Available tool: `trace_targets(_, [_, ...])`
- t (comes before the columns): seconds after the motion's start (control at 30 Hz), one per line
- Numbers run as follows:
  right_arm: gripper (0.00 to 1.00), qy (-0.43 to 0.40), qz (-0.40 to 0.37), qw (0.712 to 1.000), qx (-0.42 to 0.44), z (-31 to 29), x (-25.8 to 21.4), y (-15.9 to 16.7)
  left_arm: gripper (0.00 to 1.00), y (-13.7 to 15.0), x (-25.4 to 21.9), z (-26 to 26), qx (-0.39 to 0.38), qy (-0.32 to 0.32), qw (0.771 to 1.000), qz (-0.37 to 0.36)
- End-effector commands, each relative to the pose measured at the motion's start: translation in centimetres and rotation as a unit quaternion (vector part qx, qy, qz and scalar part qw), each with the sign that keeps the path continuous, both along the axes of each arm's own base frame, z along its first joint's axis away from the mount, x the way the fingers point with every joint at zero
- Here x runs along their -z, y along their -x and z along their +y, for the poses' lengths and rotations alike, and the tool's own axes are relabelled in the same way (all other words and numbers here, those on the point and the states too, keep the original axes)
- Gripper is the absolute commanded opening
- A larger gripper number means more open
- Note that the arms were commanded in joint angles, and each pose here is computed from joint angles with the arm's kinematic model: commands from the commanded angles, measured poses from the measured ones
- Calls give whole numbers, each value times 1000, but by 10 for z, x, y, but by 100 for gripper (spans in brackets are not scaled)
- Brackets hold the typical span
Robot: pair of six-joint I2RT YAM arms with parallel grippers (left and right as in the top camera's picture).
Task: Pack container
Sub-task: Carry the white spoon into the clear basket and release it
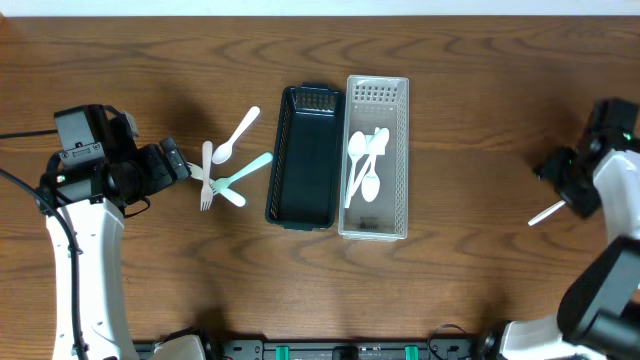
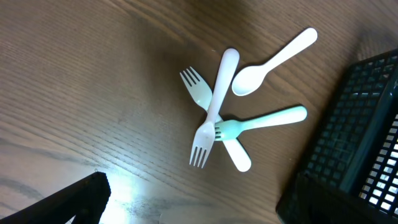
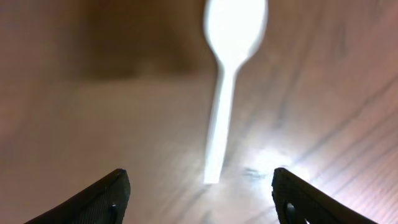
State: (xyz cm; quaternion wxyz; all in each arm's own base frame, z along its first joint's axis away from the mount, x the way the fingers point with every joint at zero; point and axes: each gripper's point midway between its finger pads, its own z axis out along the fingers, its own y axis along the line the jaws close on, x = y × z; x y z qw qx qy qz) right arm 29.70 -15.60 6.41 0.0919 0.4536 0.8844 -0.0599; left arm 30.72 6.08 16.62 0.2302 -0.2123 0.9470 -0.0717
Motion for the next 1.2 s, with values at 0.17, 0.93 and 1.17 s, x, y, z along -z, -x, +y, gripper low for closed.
trace_targets(0.17, [71,-51,36,996,58,-25,40,27,98,-3,-10,5,2,-14,1000,-12])
trace_targets(0.93, [19,-57,39,996,57,-35,81,14,98,-3,-10,5,2,-14,1000,-12])
trace_targets(1.17, [1,-74,30,996,44,-29,75,11,98,-3,-10,5,2,-14,1000,-12])
